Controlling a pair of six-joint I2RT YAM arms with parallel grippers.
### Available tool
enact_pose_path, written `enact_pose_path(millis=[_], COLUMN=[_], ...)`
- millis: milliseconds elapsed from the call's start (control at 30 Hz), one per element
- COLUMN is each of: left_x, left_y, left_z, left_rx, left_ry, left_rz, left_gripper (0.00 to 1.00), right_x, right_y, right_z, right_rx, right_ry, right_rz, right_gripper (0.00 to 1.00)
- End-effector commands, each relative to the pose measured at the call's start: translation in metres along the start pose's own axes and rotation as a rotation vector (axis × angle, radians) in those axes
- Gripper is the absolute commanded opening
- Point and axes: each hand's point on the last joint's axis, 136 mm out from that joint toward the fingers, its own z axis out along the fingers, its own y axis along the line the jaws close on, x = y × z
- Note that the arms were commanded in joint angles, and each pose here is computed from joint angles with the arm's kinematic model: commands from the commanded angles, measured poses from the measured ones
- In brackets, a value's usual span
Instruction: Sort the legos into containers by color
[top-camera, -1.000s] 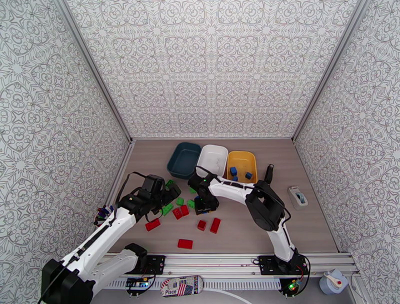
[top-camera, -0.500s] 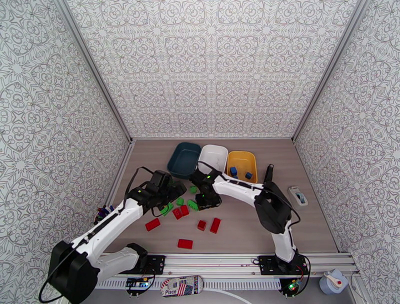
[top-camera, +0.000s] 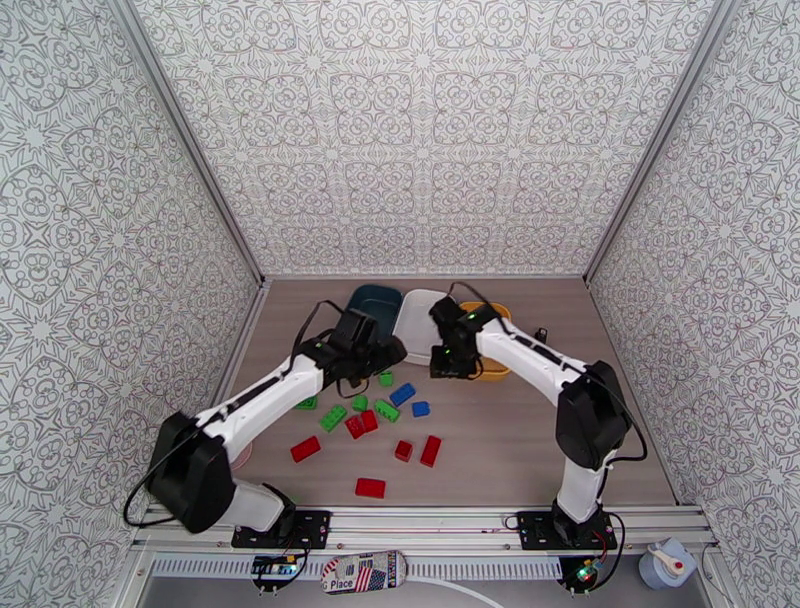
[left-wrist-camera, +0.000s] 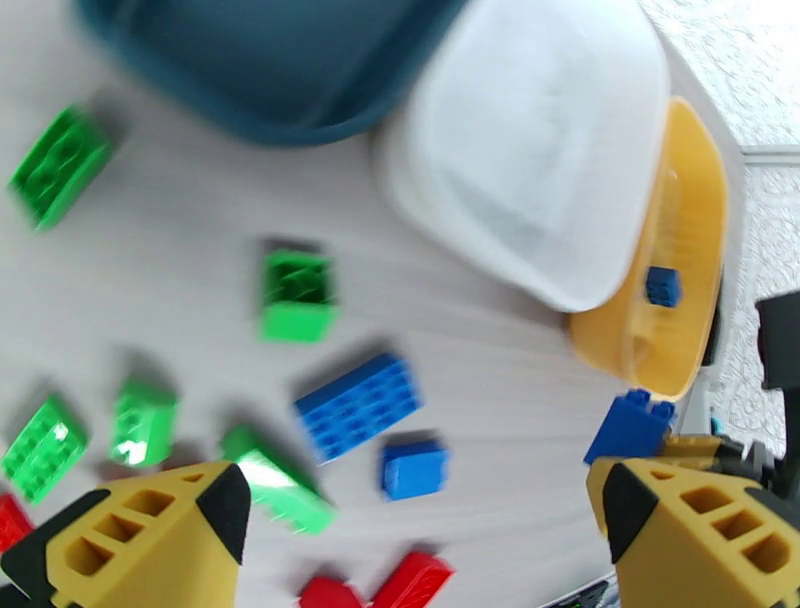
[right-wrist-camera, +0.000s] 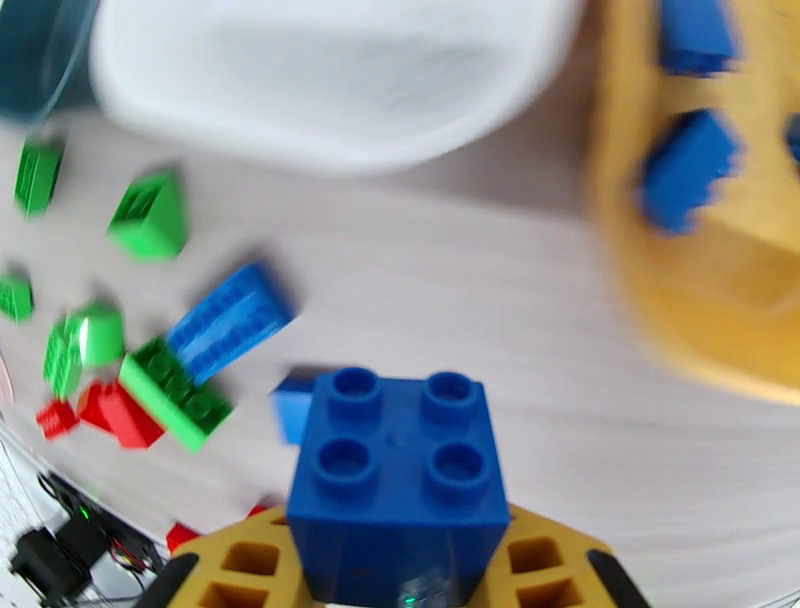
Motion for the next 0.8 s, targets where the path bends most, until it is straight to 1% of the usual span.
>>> enact_pose_path(millis=[0, 200, 267, 333, 433, 533, 633, 767], left_x=[-0.005, -0.010, -0.013, -0.013, -0.013, -0.014, -0.014, -0.012], left_y=[-0.037, -0.070, -0.075, -0.075, -0.068, -0.055, -0.039, -0.016], left_z=[0.004, 0.012, 0.011, 0.009, 0.004, -0.002, -0.008, -0.015], left_rx=[0.086, 0.129, 0.133, 0.129, 0.113, 0.094, 0.071, 0.033], left_ry=[0.024, 0.057, 0.055, 0.051, 0.039, 0.023, 0.004, -0.021], left_rz=[0.082, 0.149, 0.162, 0.170, 0.169, 0.155, 0.127, 0.086], left_gripper=[0.99, 0.99, 0.99, 0.99, 0.99, 0.99, 0.99, 0.99], right_x=[-0.017, -0.050, -0.057, -0.061, -0.065, -0.065, -0.063, -0.056], right_y=[-0.025, -0.061, -0.070, -0.075, -0.079, -0.080, -0.078, -0.066], right_z=[-0.018, -0.020, -0.018, -0.018, -0.021, -0.023, -0.025, -0.030], right_rx=[0.023, 0.057, 0.071, 0.078, 0.101, 0.107, 0.097, 0.062], right_ry=[-0.032, -0.055, -0.051, -0.049, -0.055, -0.056, -0.057, -0.071], right_rz=[0.034, 0.124, 0.142, 0.149, 0.138, 0.128, 0.123, 0.090], right_gripper=[0.24, 0.25, 0.30, 0.39, 0.51, 0.57, 0.59, 0.62])
